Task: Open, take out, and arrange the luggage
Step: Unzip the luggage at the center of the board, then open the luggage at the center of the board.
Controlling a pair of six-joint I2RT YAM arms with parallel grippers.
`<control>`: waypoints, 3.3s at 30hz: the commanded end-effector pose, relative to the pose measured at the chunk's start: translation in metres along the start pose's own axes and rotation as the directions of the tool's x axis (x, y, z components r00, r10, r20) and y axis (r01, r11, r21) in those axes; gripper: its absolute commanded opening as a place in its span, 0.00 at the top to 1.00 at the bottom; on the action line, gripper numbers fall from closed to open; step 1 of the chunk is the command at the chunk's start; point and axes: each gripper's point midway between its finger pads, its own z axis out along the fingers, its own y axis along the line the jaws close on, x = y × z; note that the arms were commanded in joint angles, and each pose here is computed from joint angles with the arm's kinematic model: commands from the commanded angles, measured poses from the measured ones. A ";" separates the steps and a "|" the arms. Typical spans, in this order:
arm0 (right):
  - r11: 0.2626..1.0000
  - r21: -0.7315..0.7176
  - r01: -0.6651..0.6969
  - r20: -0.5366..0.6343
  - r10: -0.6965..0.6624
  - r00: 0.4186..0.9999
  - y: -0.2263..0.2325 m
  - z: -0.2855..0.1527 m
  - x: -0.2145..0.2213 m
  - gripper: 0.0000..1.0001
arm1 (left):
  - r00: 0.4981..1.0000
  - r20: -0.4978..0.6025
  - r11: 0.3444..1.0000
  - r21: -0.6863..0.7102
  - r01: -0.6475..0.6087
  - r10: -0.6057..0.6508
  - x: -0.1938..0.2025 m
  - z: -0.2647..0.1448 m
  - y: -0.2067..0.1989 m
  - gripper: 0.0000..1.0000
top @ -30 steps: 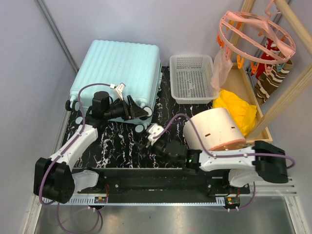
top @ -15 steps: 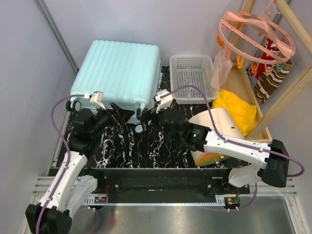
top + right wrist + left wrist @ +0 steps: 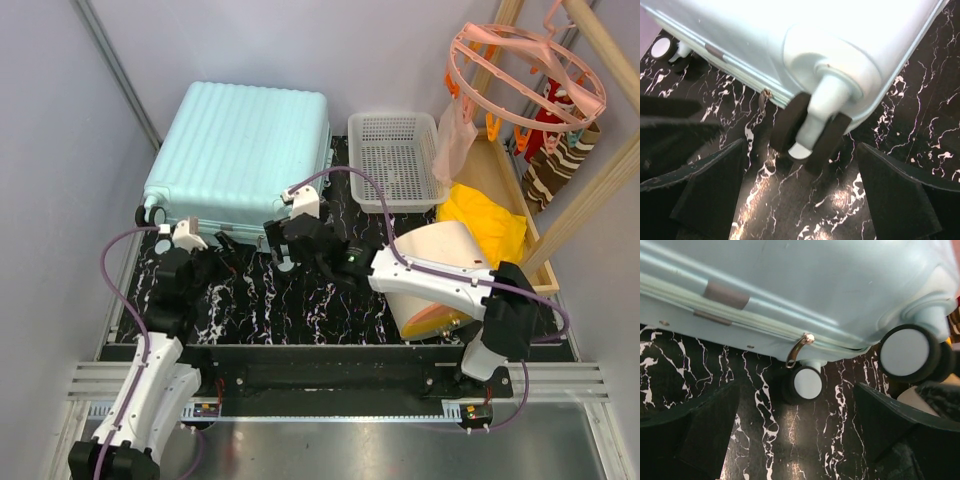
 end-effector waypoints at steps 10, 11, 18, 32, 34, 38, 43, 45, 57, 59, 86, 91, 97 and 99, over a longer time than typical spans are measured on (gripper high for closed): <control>0.963 0.251 0.097 -0.013 -0.096 0.995 -0.024 0.027 -0.008 0.26 | 0.998 0.057 0.989 0.138 -0.043 0.036 0.014 0.013 -0.014 0.05; 0.962 0.255 0.096 -0.011 -0.097 0.995 -0.026 0.027 -0.009 0.32 | 0.998 0.044 0.988 0.143 -0.052 0.046 0.018 0.016 -0.015 0.05; 0.957 0.274 0.099 0.027 -0.110 0.994 -0.030 0.019 -0.027 0.97 | 0.996 0.051 0.985 0.147 -0.085 0.078 0.019 0.032 -0.016 0.09; 0.979 0.196 0.054 0.051 -0.065 0.997 -0.023 0.001 -0.039 1.00 | 0.997 0.020 0.972 0.223 -0.071 0.069 0.030 0.059 -0.029 0.27; 0.980 0.191 0.050 0.051 -0.060 0.997 -0.023 0.001 -0.039 1.00 | 0.997 0.025 0.970 0.230 -0.074 0.070 0.029 0.062 -0.030 0.31; 0.982 0.181 0.050 0.047 -0.060 0.997 -0.022 0.000 -0.036 1.00 | 0.996 0.042 0.970 0.226 -0.087 0.080 0.024 0.067 -0.031 0.35; 0.983 0.176 0.050 0.047 -0.059 0.997 -0.021 0.000 -0.036 1.00 | 0.996 0.047 0.964 0.252 -0.087 0.078 0.021 0.075 -0.036 0.42; 0.984 0.173 0.050 0.046 -0.058 0.997 -0.021 0.001 -0.036 1.00 | 0.996 0.038 0.964 0.253 -0.087 0.080 0.023 0.080 -0.036 0.44; 0.985 0.163 0.054 0.042 -0.061 0.997 -0.019 0.002 -0.034 1.00 | 0.991 0.079 0.955 0.269 -0.123 0.106 0.009 0.092 -0.043 0.72; 0.985 0.165 0.057 0.043 -0.065 0.997 -0.020 0.001 -0.035 1.00 | 0.994 0.057 0.969 0.224 -0.107 0.097 0.013 0.096 -0.034 0.83; 0.973 0.222 0.062 0.064 -0.078 0.995 -0.039 -0.014 -0.037 1.00 | 0.972 0.236 0.990 -0.135 0.045 -0.011 -0.030 0.058 0.066 1.00; 0.970 0.237 0.061 0.076 -0.081 0.994 -0.044 -0.018 -0.041 1.00 | 0.959 0.281 0.979 -0.181 0.090 -0.036 -0.039 0.047 0.086 1.00; 0.965 0.255 0.068 0.078 -0.090 0.993 -0.050 -0.020 -0.040 1.00 | 0.936 0.342 0.962 -0.219 0.161 -0.079 -0.052 0.037 0.107 1.00; 0.961 0.269 0.068 0.085 -0.095 0.992 -0.054 -0.023 -0.042 1.00 | 0.921 0.378 0.954 -0.230 0.192 -0.095 -0.059 0.031 0.115 1.00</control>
